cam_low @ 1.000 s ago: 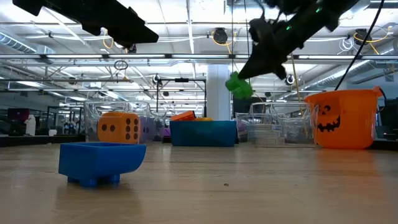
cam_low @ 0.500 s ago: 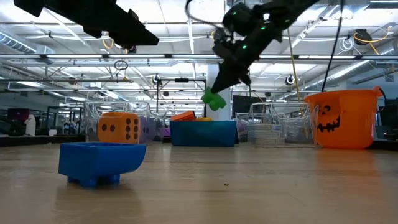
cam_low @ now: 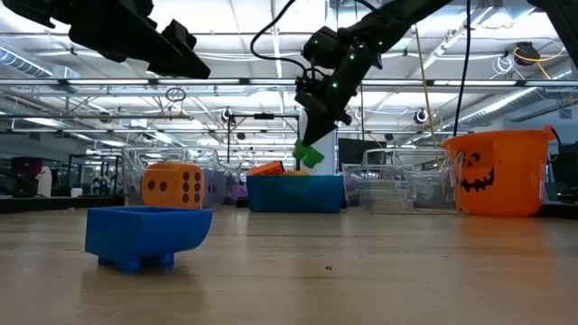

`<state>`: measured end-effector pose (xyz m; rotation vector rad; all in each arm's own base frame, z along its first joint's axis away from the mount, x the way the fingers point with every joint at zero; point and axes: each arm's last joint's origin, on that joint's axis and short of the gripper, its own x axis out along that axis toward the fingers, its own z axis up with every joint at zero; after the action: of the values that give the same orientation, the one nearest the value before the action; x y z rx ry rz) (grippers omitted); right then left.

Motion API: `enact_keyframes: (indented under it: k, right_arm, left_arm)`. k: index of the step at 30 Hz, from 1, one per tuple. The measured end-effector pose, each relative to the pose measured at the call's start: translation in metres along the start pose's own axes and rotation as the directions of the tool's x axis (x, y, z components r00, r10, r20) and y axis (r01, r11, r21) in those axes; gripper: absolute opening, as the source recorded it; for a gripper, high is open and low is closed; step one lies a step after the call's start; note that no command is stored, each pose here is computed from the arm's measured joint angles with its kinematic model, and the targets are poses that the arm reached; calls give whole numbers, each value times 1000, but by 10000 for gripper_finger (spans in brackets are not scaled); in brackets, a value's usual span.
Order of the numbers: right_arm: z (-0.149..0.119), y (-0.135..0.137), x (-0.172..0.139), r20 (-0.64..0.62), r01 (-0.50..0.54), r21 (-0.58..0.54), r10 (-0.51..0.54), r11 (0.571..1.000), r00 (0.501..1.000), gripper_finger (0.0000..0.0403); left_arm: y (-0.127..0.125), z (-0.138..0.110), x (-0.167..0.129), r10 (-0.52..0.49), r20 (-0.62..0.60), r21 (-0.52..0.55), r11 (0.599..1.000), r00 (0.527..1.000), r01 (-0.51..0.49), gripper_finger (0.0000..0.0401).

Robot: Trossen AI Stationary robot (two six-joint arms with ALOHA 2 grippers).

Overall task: Pick & Place Toys
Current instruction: Put the green game piece into the blue bin

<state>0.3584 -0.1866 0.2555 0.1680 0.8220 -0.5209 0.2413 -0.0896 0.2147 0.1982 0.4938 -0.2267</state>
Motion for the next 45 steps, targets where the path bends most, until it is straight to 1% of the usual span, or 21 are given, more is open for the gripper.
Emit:
enact_keyframes:
  k: [4,9,13,15,18,20,22,24,27,31,33,36,45]
  right_arm:
    - [-1,-10,1,-9,18,3,-18,1000,1000,0]
    - [-1,-14,2,-4,24,11,-24,1000,1000,0]
    - [-12,-12,19,-7,21,5,-21,1000,1000,0]
    - [-20,-12,25,-53,21,3,-20,1000,998,0]
    - [-21,-12,33,-40,22,2,-22,1000,999,0]
    - [-24,-12,37,-59,21,-2,-21,1000,998,0]
    - [-26,-11,38,-77,18,-9,-19,1000,997,0]
    - [-25,-11,41,-54,18,-17,-19,1000,998,0]
    - [-27,-11,41,-72,18,-9,-19,1000,997,0]
    - [-26,-10,41,-63,11,-7,-11,1000,998,4]
    - [-26,-10,41,-62,-14,-19,12,1000,998,13]
    - [-25,-9,41,-54,-23,-22,22,1000,998,35]
    - [-20,-9,36,-13,-33,-55,32,998,999,127]
  left_arm:
    - [-1,0,0,-3,-1,11,1000,1000,3,230]
    - [-1,1,0,-3,7,27,1000,1000,2,230]
    - [-1,1,0,-2,10,28,1000,1000,2,230]
    - [-1,1,0,-2,10,28,1000,1000,2,230]
    - [-1,1,0,-2,10,27,1000,1000,2,230]
    - [-1,1,0,-2,10,28,1000,1000,2,230]
    - [-1,1,0,-2,10,28,1000,1000,2,230]
    - [-1,1,0,-2,10,28,1000,1000,2,230]
    - [-1,1,0,-2,10,28,1000,1000,2,230]
    - [-1,1,0,-2,6,28,1000,1000,2,230]
    - [-1,0,0,-2,4,28,1000,1000,2,230]
    - [0,0,0,-1,4,28,1000,1000,1,230]
    - [0,0,0,0,3,27,1000,1000,0,230]
